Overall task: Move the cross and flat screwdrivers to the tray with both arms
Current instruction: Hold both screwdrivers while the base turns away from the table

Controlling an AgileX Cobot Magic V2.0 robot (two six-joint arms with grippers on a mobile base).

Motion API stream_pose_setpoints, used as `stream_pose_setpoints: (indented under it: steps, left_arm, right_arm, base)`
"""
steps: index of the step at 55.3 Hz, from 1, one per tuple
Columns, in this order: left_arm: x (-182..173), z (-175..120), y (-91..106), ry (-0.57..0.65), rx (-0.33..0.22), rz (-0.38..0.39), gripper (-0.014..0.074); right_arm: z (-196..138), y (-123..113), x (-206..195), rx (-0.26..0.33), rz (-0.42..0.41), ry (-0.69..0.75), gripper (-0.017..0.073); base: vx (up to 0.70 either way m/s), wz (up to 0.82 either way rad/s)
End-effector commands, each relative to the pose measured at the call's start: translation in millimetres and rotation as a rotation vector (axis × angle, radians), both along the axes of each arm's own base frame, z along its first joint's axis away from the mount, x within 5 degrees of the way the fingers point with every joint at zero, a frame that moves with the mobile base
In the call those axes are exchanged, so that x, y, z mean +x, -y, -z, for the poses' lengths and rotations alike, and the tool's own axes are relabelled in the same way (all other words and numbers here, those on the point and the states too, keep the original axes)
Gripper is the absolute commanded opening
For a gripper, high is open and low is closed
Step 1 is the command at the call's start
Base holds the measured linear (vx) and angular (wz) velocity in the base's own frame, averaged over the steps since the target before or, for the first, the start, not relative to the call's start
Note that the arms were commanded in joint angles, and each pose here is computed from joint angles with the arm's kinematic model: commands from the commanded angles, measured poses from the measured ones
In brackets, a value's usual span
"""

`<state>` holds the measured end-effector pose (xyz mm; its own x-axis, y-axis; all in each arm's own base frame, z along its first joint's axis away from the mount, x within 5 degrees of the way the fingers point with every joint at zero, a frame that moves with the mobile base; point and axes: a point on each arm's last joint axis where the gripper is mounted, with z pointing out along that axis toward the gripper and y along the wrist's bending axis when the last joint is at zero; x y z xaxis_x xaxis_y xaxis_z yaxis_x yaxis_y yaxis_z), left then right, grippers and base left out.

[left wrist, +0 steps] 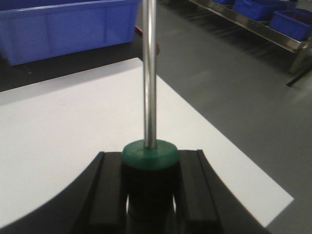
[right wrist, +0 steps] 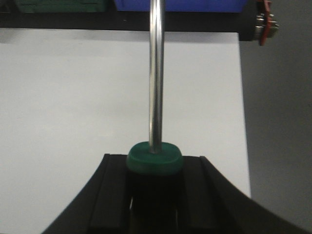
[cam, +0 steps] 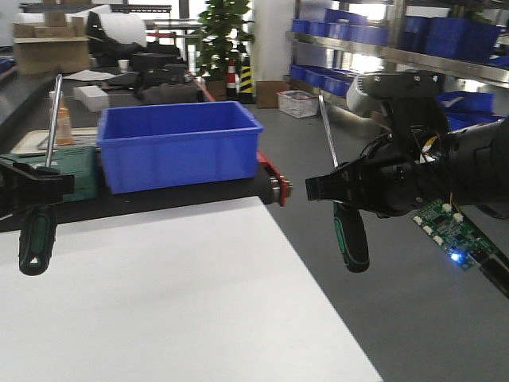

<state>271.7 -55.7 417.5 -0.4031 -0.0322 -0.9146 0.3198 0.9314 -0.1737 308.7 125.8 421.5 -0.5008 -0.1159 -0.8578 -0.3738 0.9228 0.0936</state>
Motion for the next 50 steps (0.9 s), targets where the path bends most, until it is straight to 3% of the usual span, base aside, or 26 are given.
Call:
stream_pose_setpoints:
  steps: [1, 50]
  left_arm:
    - [-8.0, -27.2, -1.7, 0.128, -0.055, -0.03, 0.0]
    - [-8.0, -27.2, -1.7, 0.128, -0.055, -0.03, 0.0]
  right_arm:
    - [-30.6, 5.5, -9.3, 0.055, 0.011, 0.147, -0.0008]
    - [-30.6, 5.5, -9.3, 0.055, 0.011, 0.147, -0.0008]
  base:
    - [-0.14, -0.68]
    - [-0.02, -0.74]
